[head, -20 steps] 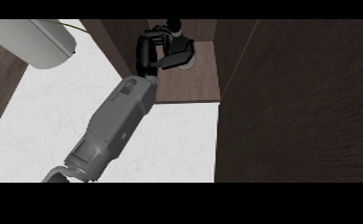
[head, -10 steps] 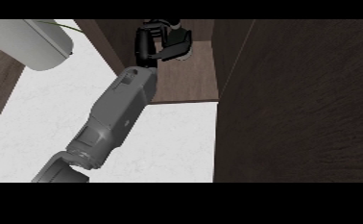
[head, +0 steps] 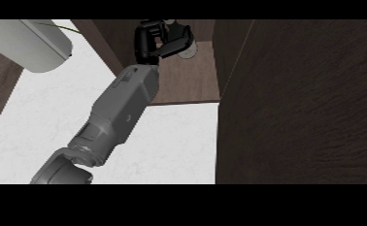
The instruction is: Pick up the wine, place it into the cabinet and close the cabinet
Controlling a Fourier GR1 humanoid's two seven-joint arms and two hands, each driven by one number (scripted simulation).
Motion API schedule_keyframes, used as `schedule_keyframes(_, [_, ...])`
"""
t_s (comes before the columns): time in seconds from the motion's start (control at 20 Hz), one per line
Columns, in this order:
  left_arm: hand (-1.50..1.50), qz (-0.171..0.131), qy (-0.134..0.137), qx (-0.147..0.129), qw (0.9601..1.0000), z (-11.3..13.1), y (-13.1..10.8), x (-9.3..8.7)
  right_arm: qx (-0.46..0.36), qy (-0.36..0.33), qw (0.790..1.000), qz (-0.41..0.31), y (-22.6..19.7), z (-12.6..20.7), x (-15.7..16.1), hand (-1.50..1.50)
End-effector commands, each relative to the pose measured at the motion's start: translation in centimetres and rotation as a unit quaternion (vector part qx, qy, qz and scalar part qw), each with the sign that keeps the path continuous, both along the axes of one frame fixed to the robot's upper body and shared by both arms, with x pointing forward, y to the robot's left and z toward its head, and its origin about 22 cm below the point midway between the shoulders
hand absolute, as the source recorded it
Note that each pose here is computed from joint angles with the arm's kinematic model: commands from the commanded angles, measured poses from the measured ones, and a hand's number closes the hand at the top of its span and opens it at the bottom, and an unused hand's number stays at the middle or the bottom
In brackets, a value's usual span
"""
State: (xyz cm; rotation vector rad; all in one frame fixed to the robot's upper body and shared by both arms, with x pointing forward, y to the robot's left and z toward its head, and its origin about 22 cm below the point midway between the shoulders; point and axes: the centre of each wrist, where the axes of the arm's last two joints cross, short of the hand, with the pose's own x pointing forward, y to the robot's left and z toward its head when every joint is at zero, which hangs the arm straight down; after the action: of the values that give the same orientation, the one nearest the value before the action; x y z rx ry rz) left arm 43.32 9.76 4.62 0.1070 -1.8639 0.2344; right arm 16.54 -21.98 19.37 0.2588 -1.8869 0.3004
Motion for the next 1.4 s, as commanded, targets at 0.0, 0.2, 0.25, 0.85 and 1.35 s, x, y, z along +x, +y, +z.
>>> schedule_keyframes(0.0, [1.5, 0.014, 0.015, -0.039, 0.999, 0.2, 0.1, 0.3, 0.019, -0.007, 1.0, 0.018, -0.3, 0.9, -1.7, -1.5])
schedule_keyframes(0.2, [1.5, 0.007, 0.016, -0.025, 0.9995, 0.0, 0.1, 0.3, 0.013, -0.013, 1.0, 0.013, -0.7, 0.9, -1.8, -1.5])
schedule_keyframes(0.25, [1.5, 0.015, 0.015, -0.021, 0.9996, -1.3, 1.5, 0.0, 0.006, -0.013, 1.0, 0.012, -0.3, 1.1, -1.9, -1.5])
schedule_keyframes(0.85, [-1.5, 0.032, 0.027, 0.046, 0.9981, -3.8, 1.6, -1.2, 0.011, -0.022, 1.0, 0.017, 0.7, 0.1, -1.2, -1.5])
schedule_keyframes(1.35, [-1.5, 0.054, 0.047, 0.082, 0.9941, -3.2, 2.8, -0.6, 0.01, -0.016, 0.999, 0.026, 0.8, 0.6, -0.8, -1.5])
